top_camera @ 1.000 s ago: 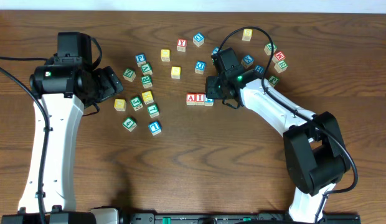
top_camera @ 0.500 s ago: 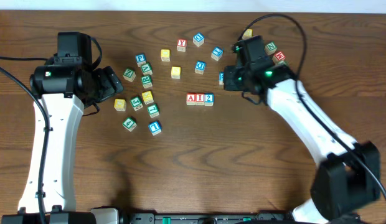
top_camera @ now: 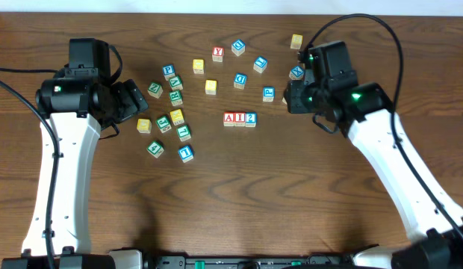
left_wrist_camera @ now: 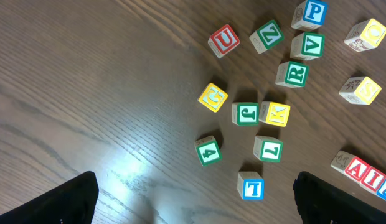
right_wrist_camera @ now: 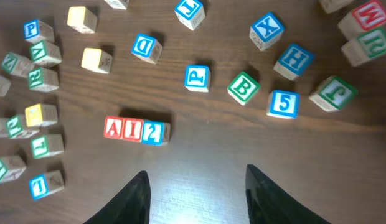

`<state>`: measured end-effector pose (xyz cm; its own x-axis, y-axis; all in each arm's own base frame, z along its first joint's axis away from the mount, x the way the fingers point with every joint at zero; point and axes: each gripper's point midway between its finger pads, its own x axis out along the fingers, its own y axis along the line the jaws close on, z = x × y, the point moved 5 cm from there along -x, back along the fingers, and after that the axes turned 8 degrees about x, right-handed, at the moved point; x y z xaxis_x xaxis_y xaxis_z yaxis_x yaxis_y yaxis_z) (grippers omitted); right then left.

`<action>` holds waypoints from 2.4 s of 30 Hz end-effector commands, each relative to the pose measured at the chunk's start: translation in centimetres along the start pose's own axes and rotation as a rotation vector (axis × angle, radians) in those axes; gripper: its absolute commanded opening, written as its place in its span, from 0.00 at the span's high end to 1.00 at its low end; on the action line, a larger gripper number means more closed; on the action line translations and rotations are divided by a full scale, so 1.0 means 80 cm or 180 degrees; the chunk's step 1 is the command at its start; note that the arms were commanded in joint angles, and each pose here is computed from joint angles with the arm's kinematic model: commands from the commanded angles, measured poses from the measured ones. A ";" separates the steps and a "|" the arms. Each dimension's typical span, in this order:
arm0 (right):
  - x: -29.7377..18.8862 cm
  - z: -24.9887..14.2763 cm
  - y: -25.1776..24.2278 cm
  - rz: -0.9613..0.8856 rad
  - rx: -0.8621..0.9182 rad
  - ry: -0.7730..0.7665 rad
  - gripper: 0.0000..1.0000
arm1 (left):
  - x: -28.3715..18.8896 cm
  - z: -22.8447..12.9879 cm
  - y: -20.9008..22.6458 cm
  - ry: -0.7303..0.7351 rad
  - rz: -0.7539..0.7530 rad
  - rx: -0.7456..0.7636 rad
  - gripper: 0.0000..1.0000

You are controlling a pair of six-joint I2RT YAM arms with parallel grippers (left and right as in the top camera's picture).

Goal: Spell out AI2

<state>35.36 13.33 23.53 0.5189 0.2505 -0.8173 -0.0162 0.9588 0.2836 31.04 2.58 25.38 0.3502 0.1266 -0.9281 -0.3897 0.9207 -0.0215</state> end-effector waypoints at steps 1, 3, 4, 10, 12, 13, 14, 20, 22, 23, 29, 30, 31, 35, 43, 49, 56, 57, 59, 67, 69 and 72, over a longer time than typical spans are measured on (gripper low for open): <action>-0.029 0.004 -0.001 -0.0006 -0.0156 -0.0111 0.55 | -0.002 0.001 0.003 -0.0022 0.0018 0.0004 0.01; -0.039 -0.003 -0.003 -0.0024 -0.0175 -0.0067 0.54 | -0.002 0.001 0.003 -0.0022 0.0018 0.0004 0.01; -0.044 -0.006 -0.004 -0.0031 -0.0174 -0.0051 0.54 | -0.002 0.001 0.003 -0.0022 0.0018 0.0004 0.01; -0.075 -0.018 -0.007 -0.0033 -0.0173 -0.0050 0.51 | -0.002 0.001 0.003 -0.0022 0.0018 0.0004 0.01; -0.086 -0.019 -0.007 -0.0013 -0.0177 -0.0106 0.50 | -0.002 0.001 0.003 -0.0022 0.0018 0.0004 0.02; -0.093 -0.019 -0.008 -0.0019 -0.0178 -0.0152 0.49 | -0.002 0.001 0.003 -0.0022 0.0018 0.0004 0.01; -0.100 -0.019 -0.009 -0.0030 -0.0178 -0.0192 0.48 | -0.002 0.001 0.003 -0.0022 0.0018 0.0004 0.01; -0.138 -0.029 -0.012 -0.0011 -0.0183 -0.0330 0.43 | -0.002 0.001 0.003 -0.0022 0.0018 0.0004 0.01; -0.147 -0.035 -0.016 -0.0048 -0.0181 -0.0324 0.42 | -0.002 0.001 0.003 -0.0022 0.0018 0.0004 0.01; -0.151 -0.039 -0.019 -0.0070 -0.0179 -0.0311 0.42 | -0.002 0.001 0.003 -0.0022 0.0018 0.0004 0.01; -0.170 -0.053 -0.025 -0.0109 -0.0178 -0.0303 0.39 | -0.002 0.001 0.003 -0.0022 0.0018 0.0004 0.01; -0.172 -0.053 -0.025 -0.0101 -0.0179 -0.0323 0.39 | -0.002 0.001 0.003 -0.0022 0.0018 0.0004 0.01; -0.175 -0.053 -0.025 -0.0093 -0.0180 -0.0345 0.39 | -0.002 0.001 0.003 -0.0022 0.0018 0.0004 0.01; -0.186 -0.053 -0.026 -0.0086 -0.0180 -0.0456 0.25 | -0.002 0.001 0.003 -0.0022 0.0018 0.0004 0.01; -0.193 -0.056 -0.026 -0.0057 -0.0180 -0.0485 0.01 | -0.002 0.001 0.003 -0.0022 0.0018 0.0004 0.01; -0.191 -0.072 -0.033 -0.0151 -0.0175 -0.0266 0.01 | -0.002 0.001 0.003 -0.0022 0.0018 0.0004 0.01; -0.192 -0.077 -0.042 -0.0313 -0.0171 -0.0217 0.01 | -0.002 0.001 0.003 -0.0022 0.0018 0.0004 0.01; -0.192 -0.076 -0.045 -0.0371 -0.0167 -0.0245 0.01 | -0.002 0.001 0.003 -0.0022 0.0018 0.0004 0.01; -0.193 -0.071 -0.051 -0.0494 -0.0154 -0.0326 0.01 | -0.002 0.001 0.003 -0.0022 0.0018 0.0004 0.01; -0.212 -0.046 -0.079 -0.0599 -0.0136 -0.1034 0.01 | -0.002 0.001 0.003 -0.0022 0.0018 0.0004 0.01; -0.213 -0.044 -0.086 -0.0434 -0.0153 -0.1259 0.01 | -0.002 0.001 0.003 -0.0022 0.0018 0.0004 0.01; -0.211 -0.048 -0.096 -0.0254 -0.0109 -0.1635 0.01 | -0.002 0.001 0.003 -0.0022 0.0018 0.0004 0.01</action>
<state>24.23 2.39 34.41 0.8581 0.0362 -0.5123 0.0788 0.9764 0.2009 31.05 2.59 25.39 0.3509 0.1270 -0.9278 -0.3898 0.9206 -0.0214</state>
